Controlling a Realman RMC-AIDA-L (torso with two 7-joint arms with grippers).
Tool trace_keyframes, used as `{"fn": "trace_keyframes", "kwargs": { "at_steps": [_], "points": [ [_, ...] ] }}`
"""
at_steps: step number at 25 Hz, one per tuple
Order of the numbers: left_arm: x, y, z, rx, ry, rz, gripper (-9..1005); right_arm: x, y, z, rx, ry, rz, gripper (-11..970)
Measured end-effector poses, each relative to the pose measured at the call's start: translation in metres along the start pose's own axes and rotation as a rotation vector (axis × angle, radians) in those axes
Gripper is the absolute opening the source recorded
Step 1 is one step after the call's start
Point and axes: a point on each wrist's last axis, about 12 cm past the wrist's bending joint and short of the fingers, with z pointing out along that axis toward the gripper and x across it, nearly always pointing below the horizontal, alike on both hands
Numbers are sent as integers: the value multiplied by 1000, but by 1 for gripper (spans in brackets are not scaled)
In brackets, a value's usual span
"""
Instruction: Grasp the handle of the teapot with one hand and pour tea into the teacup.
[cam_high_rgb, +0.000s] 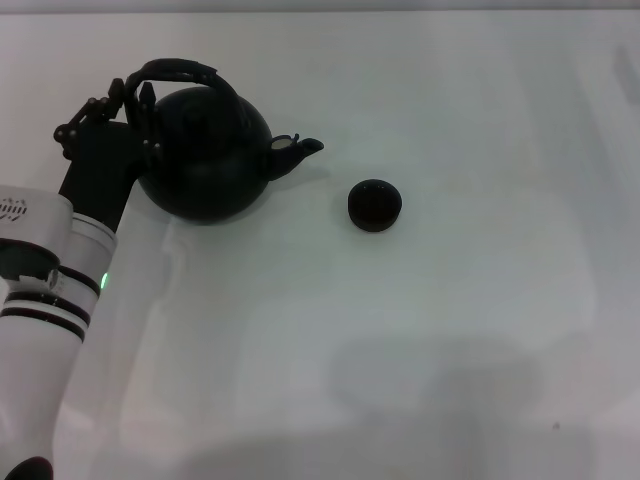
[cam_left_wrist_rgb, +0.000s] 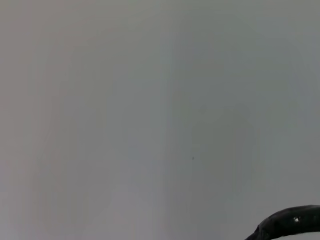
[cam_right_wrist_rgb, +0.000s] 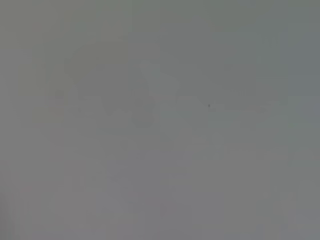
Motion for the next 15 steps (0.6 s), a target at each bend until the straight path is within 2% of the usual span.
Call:
{"fn": "trace_keyframes", "kwargs": {
  "at_steps": [9,15],
  "points": [
    [0,2,-2,-9,-11,-3,390,1,-1,-2,1,-1,2,829],
    [1,5,-13,-25,-29,-64,519,1,-1,-2,1,-1,1,829]
  ]
}}
